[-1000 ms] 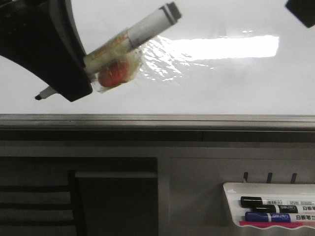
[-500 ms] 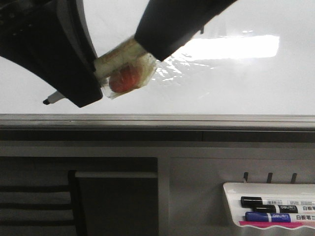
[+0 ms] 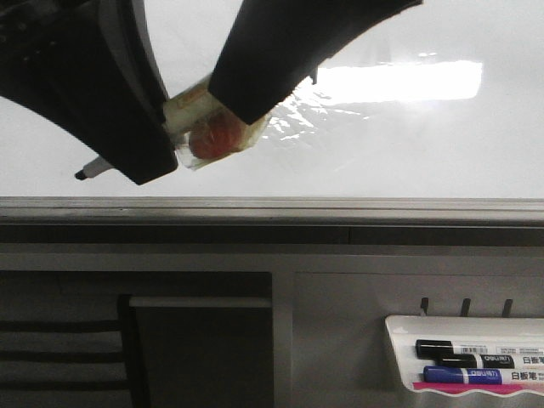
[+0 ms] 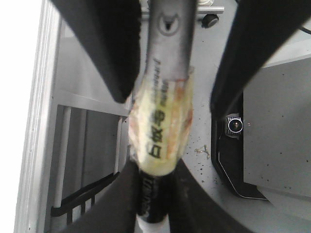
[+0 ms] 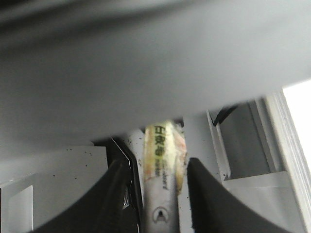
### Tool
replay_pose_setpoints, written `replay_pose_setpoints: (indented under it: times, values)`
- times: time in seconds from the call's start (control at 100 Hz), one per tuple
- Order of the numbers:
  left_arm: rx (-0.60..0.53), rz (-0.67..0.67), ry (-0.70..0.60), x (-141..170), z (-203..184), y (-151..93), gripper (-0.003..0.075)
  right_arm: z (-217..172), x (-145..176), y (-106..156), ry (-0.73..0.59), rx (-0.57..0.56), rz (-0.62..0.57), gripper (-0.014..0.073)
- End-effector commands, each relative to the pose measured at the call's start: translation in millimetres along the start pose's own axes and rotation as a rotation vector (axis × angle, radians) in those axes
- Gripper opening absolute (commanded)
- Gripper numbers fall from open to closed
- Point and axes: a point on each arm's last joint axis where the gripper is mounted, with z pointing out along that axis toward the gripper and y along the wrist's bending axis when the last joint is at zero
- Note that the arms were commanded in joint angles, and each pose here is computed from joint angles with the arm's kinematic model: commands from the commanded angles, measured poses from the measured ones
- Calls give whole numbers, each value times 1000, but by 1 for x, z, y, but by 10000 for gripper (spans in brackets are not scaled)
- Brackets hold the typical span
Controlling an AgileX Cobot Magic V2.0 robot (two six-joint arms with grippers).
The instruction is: Write number 7 on whiteboard
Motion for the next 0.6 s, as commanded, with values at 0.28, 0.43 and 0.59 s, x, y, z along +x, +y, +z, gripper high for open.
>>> replay_pose_setpoints:
  times: [0.28, 0.43, 0.59]
  values:
    - [-49, 7, -82, -11, -15, 1, -20, -14, -13, 0, -79, 38, -25, -10]
    - [-54, -8, -84, -10, -17, 2, -2, -14, -12, 0, -70, 44, -35, -64]
    - [-96, -59, -105, -3, -31, 6, 185, -28, -13, 2, -89, 78, -27, -64]
